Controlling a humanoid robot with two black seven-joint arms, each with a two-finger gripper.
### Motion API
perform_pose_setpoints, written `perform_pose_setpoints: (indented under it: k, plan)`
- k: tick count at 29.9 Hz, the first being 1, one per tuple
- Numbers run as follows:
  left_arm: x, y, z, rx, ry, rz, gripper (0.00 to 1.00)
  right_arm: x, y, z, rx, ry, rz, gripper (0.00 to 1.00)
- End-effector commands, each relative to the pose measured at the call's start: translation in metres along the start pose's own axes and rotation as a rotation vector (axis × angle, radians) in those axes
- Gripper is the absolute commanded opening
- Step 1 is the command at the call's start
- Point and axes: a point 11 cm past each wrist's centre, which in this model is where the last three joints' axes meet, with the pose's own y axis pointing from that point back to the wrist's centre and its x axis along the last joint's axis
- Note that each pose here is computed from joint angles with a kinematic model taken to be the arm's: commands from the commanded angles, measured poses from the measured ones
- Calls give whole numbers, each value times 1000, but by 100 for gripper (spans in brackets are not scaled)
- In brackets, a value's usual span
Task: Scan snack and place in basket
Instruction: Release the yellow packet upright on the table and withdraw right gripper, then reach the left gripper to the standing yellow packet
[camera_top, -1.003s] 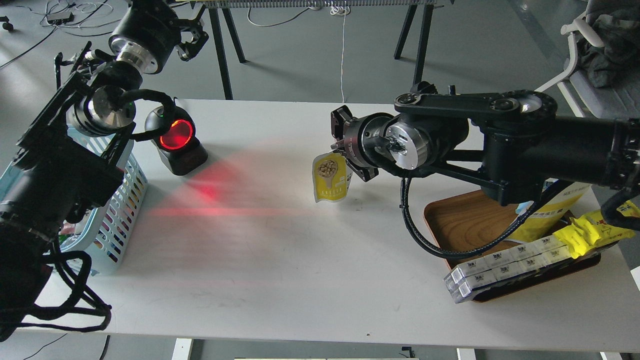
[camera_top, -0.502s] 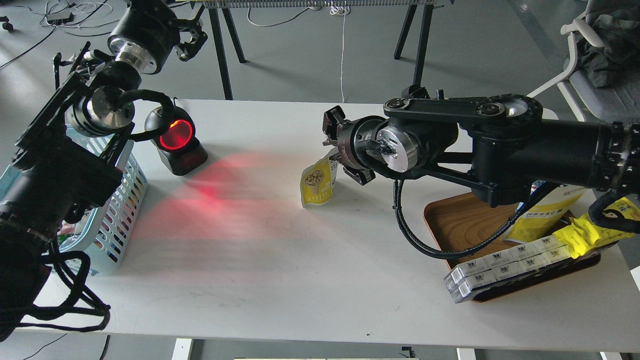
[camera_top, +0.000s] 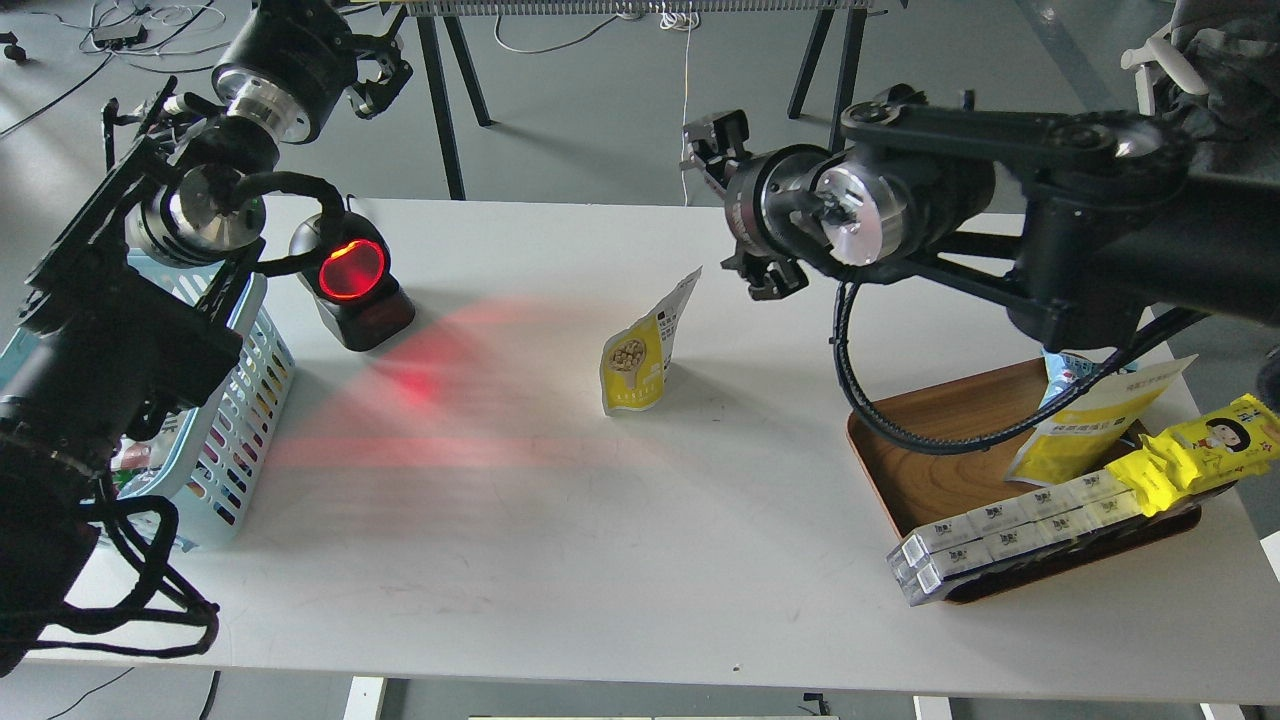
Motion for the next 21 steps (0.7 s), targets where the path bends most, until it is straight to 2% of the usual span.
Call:
perform_pose_setpoints:
  k: [1,5,9,13,17,21]
  plan:
    - [15,3,5,22,-61,35,100,46,20,-21,64,-57,78,100]
    - [-14,-11,25,20,-175,-34,100,93,46,-38,144,-175,112,100]
    - [-25,-9,50,21,-324,-77,100,140,50,-22,172,-316,89,100]
    - [-56,-2,60,53,-613,-182,100,193,42,23,167,-446,55,100]
    - [-88,14,60,8,-862,-241,100,243,38,59,280,-545,9,100]
    - [-93,48,36,47,-1244,-356,100,264,34,96,399,-604,-105,100]
